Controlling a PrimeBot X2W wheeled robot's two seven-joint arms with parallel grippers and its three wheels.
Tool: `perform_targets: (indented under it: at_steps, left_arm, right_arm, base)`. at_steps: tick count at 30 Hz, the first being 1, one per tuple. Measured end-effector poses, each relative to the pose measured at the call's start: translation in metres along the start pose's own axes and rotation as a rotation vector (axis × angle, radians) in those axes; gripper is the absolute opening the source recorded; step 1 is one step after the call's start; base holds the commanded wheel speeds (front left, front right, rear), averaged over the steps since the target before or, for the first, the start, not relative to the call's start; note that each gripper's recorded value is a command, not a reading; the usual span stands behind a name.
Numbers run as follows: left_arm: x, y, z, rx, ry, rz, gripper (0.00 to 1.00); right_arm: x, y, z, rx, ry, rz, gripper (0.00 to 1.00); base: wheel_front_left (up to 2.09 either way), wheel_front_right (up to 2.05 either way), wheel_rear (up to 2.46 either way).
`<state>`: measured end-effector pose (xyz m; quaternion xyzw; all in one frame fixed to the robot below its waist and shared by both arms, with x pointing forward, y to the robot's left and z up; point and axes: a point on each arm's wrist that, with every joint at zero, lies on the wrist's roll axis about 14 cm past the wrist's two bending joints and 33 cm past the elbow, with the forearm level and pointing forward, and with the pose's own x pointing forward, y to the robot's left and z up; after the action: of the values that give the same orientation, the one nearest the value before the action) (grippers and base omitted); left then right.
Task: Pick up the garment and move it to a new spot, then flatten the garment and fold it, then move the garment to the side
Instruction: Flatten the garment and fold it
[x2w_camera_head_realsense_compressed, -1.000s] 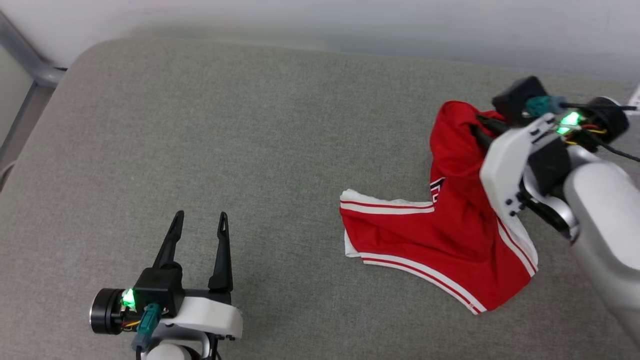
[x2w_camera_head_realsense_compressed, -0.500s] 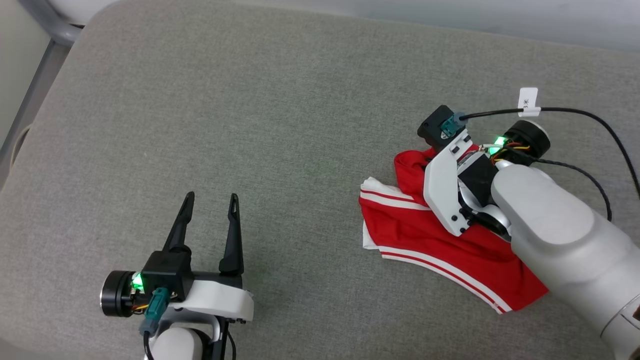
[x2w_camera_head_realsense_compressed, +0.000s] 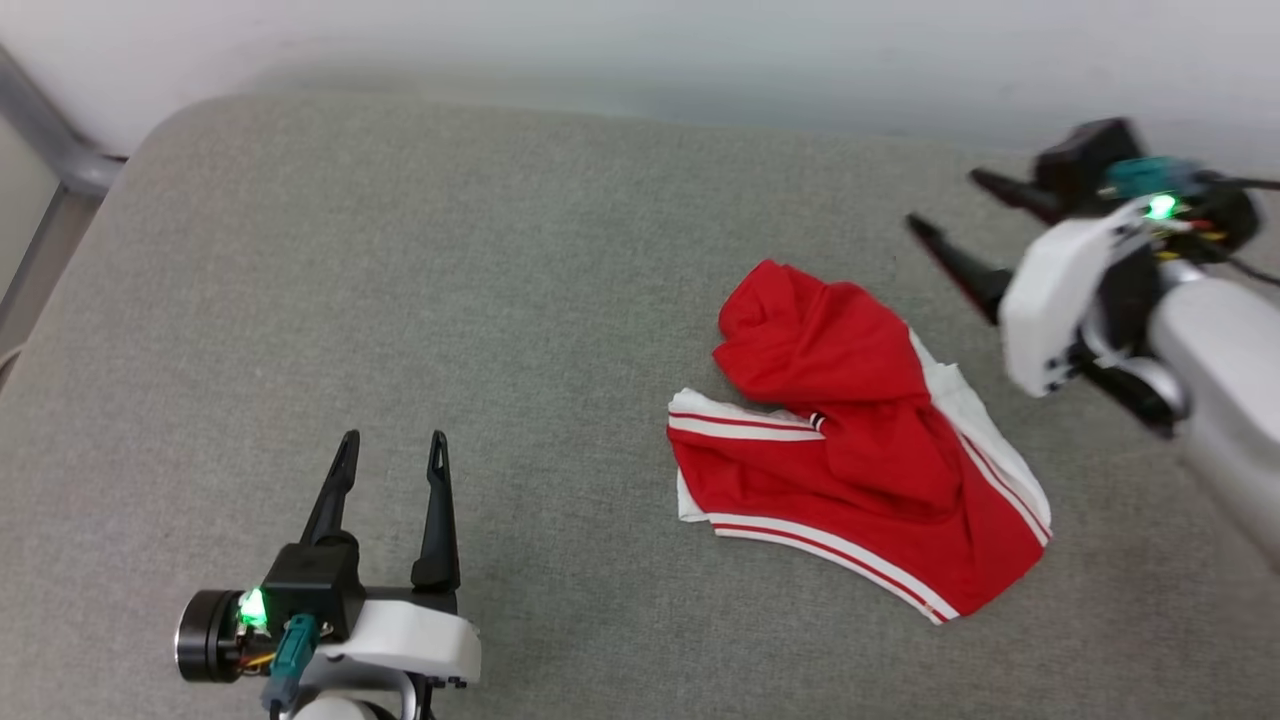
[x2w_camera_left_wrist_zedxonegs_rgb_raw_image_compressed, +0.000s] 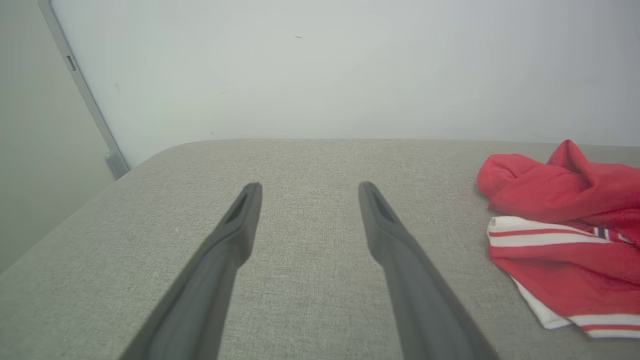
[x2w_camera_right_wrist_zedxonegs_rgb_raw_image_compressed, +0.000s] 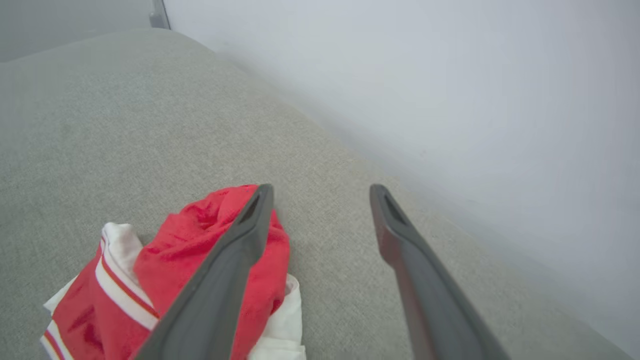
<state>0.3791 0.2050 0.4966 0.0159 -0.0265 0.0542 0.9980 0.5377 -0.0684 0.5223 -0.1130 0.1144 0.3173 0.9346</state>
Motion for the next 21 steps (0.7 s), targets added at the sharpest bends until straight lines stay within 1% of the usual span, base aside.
perform_targets:
  at_steps: [3, 6, 10, 13, 17, 21]
  left_arm:
    - [-0.004, -0.003, 0.003, -0.004, -0.007, -0.009, 1.0]
    - [-0.008, -0.005, 0.006, -0.002, -0.015, -0.02, 1.0]
    - [-0.013, -0.007, 0.008, -0.003, -0.022, -0.027, 1.0]
    - [-0.014, -0.007, 0.011, 0.002, -0.03, -0.029, 1.0]
    - [-0.016, -0.005, 0.011, 0.004, -0.028, -0.024, 1.0]
    - [-0.015, -0.004, 0.008, 0.006, -0.019, -0.021, 1.0]
  right_arm:
    - [-0.024, -0.024, 0.014, 0.005, -0.04, -0.055, 1.0]
    - [-0.047, -0.039, 0.02, 0.005, -0.034, -0.085, 1.0]
    - [-0.072, -0.044, 0.011, 0.008, 0.058, -0.089, 1.0]
    - [-0.084, -0.037, -0.005, 0.015, 0.161, -0.059, 1.0]
    - [-0.095, -0.016, -0.046, 0.046, 0.347, 0.005, 1.0]
    - [-0.099, -0.002, -0.08, 0.049, 0.491, 0.05, 1.0]
  base:
    - [0.0, 0.0, 0.0]
    - [0.0, 0.0, 0.0]
    - [0.0, 0.0, 0.0]
    - [0.0, 0.0, 0.0]
    - [0.0, 0.0, 0.0]
    - [0.0, 0.0, 0.0]
